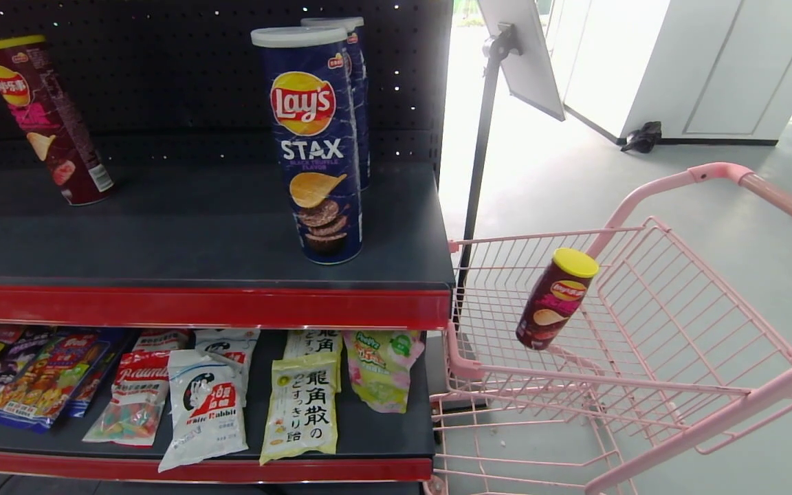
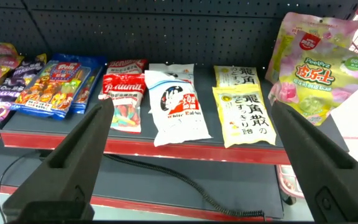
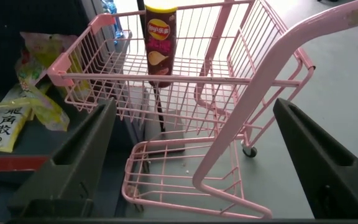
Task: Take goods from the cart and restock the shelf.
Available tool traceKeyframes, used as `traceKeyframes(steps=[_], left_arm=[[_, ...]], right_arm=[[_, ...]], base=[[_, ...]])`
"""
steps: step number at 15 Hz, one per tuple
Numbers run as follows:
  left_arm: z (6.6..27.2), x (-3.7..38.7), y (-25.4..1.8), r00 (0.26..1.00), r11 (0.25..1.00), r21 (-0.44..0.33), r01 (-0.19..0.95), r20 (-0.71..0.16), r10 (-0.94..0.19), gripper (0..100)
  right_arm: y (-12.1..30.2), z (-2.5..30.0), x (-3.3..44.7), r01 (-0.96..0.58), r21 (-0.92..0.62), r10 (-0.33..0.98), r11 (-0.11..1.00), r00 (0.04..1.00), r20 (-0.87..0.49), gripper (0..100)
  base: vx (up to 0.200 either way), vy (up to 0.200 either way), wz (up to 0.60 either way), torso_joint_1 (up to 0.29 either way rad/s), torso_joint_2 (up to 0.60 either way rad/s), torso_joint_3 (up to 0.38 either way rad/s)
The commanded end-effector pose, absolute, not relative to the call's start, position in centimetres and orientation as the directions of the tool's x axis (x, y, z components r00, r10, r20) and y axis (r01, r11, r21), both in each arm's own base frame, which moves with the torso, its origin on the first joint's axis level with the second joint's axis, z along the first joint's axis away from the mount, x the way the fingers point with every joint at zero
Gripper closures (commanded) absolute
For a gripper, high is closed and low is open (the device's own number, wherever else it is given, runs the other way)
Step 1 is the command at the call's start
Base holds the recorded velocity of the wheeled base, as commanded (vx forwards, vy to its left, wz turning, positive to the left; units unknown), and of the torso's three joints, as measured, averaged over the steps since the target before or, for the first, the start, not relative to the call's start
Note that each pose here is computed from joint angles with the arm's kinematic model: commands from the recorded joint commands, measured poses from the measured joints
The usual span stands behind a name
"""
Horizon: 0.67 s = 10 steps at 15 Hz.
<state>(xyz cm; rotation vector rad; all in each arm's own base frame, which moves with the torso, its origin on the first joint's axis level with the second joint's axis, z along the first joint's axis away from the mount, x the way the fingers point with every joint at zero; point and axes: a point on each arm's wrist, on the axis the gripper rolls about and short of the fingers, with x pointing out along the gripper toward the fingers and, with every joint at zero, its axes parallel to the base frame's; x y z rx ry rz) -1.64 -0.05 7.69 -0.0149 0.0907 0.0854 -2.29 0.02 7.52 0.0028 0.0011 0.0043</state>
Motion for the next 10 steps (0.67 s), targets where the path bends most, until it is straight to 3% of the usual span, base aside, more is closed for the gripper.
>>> traceKeyframes(steps=[1, 4, 5, 8, 10], left_arm=[[7.7, -1.6, 0.0, 0.992, 0.996, -0.011, -0.087, -0.092, 0.086, 0], [7.7, -1.6, 0.0, 0.992, 0.996, -0.011, -0.087, -0.092, 0.086, 0], [7.7, -1.6, 0.0, 0.992, 0.996, -0.011, -0.087, -0.092, 0.086, 0], [7.7, -1.6, 0.0, 0.992, 0.996, -0.010, -0.087, -0.092, 0.086, 0], [7.7, -1.6, 0.0, 0.992, 0.996, -0.012, -0.087, -0.090, 0.086, 0]], right_arm=[[0.0, 7.5, -2.3, -0.008, 0.000, 0.008, 1.000, 1.000, -0.002, 0], [0.1, 7.5, -2.3, -0.028, -0.031, 0.028, 0.999, 1.000, 0.000, 0], [0.1, 9.2, -2.7, -0.055, -0.070, 0.060, 0.996, 0.996, 0.073, 0], [0.3, 19.0, -0.8, -0.154, -0.066, 0.157, 0.986, 0.986, 0.055, 0], [0.6, 23.5, 2.2, -0.245, 0.024, 0.244, 0.969, 0.969, 0.024, 0]], base=[[0.000, 0.000, 0.00, 0.000, 0.00, 0.000], [0.000, 0.000, 0.00, 0.000, 0.00, 0.000], [0.000, 0.000, 0.00, 0.000, 0.00, 0.000], [0.000, 0.000, 0.00, 0.000, 0.00, 0.000], [0.000, 0.000, 0.00, 0.000, 0.00, 0.000]])
